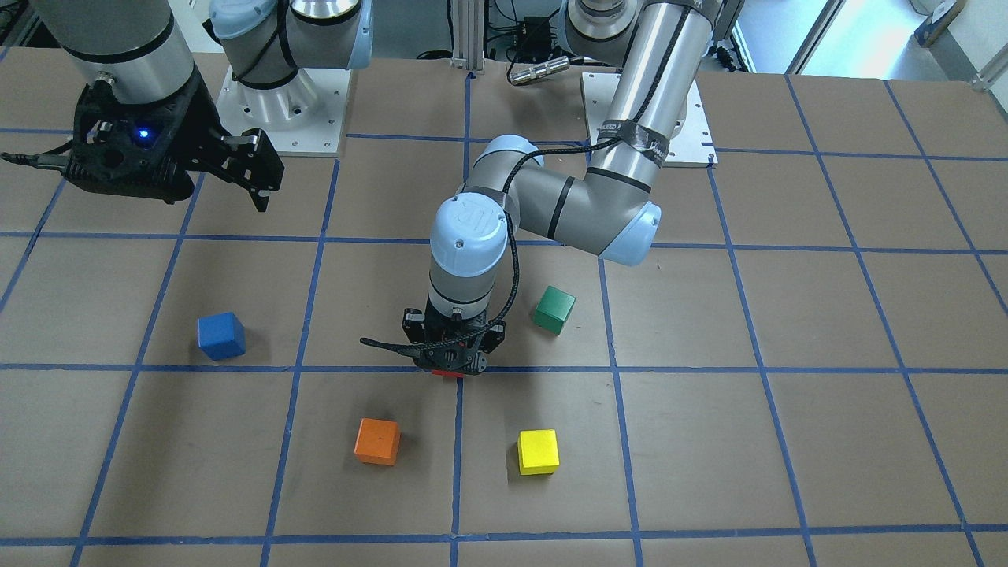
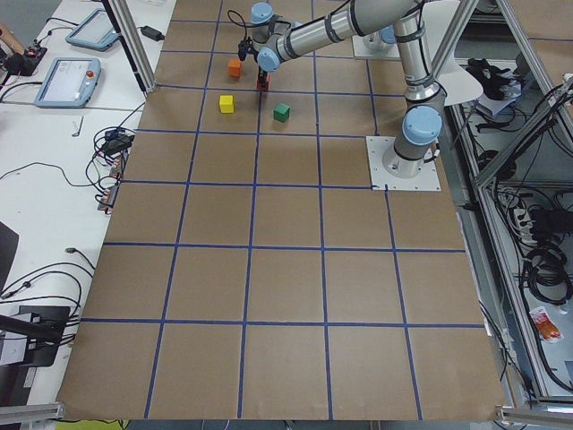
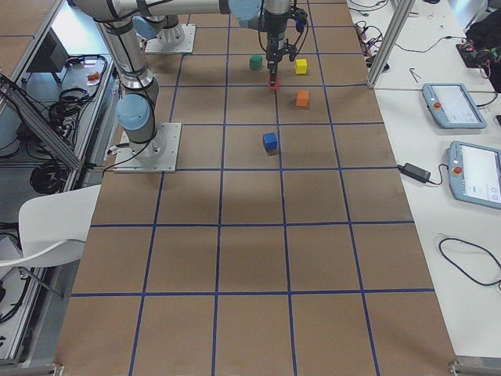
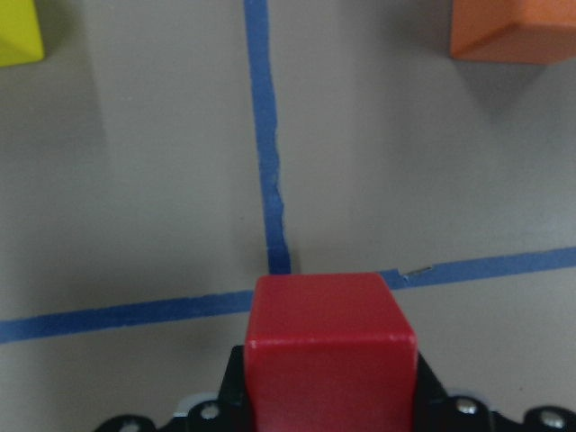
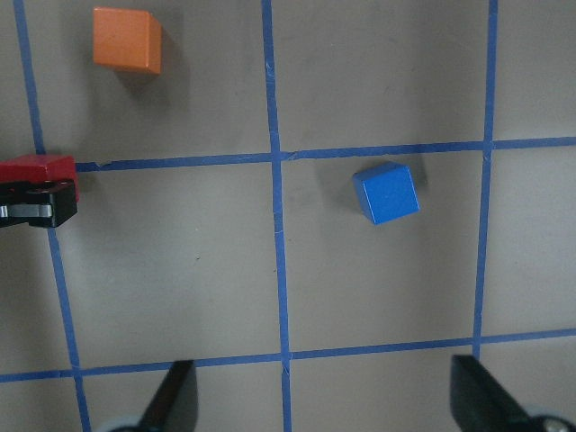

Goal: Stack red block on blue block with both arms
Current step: 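Lower the red cube and open the left gripper, then raise the left gripper away while the right gripper moves toward the red cube, then lower the right gripper onto the red cube and close it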

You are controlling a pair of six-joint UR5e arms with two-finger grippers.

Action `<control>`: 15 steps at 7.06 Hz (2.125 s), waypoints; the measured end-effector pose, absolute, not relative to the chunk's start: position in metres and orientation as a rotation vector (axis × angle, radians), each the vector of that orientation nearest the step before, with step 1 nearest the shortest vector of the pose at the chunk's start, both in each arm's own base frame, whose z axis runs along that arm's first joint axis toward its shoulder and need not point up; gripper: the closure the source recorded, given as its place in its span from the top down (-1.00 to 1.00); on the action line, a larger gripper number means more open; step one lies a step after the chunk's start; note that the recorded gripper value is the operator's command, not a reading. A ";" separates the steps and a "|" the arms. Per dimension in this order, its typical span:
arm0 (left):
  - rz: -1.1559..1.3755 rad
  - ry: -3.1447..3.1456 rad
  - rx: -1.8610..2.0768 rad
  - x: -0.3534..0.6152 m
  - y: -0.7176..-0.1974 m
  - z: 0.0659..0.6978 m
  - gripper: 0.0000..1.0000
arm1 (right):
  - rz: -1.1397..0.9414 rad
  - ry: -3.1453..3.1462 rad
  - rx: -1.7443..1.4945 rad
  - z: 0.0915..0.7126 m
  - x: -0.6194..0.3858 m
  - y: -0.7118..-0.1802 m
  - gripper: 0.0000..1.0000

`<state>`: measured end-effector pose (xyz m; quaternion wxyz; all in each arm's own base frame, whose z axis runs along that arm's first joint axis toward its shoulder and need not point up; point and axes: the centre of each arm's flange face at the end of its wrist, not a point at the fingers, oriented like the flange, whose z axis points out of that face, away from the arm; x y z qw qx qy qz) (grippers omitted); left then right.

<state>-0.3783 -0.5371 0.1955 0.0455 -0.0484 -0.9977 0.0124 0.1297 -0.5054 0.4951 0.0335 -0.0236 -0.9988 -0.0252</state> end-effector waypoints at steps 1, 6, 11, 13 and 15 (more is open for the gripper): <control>0.061 -3.043 -0.162 -0.379 -0.539 0.197 1.00 | -0.087 -3.074 -0.085 0.494 0.126 -0.506 1.00; 0.203 -3.025 -0.134 -0.311 -0.585 0.311 1.00 | -0.084 -3.084 -0.110 0.489 0.122 -0.513 1.00; 0.196 -3.067 -0.187 -0.140 -0.532 0.486 1.00 | 0.064 -3.120 -0.100 0.424 0.156 -0.583 1.00; 0.156 -3.104 -0.152 -0.125 -0.510 0.505 1.00 | 0.084 -3.128 -0.091 0.385 0.212 -0.595 1.00; 0.139 -3.124 -0.127 -0.123 -0.506 0.508 1.00 | 0.048 -3.128 -0.101 0.341 0.266 -0.594 1.00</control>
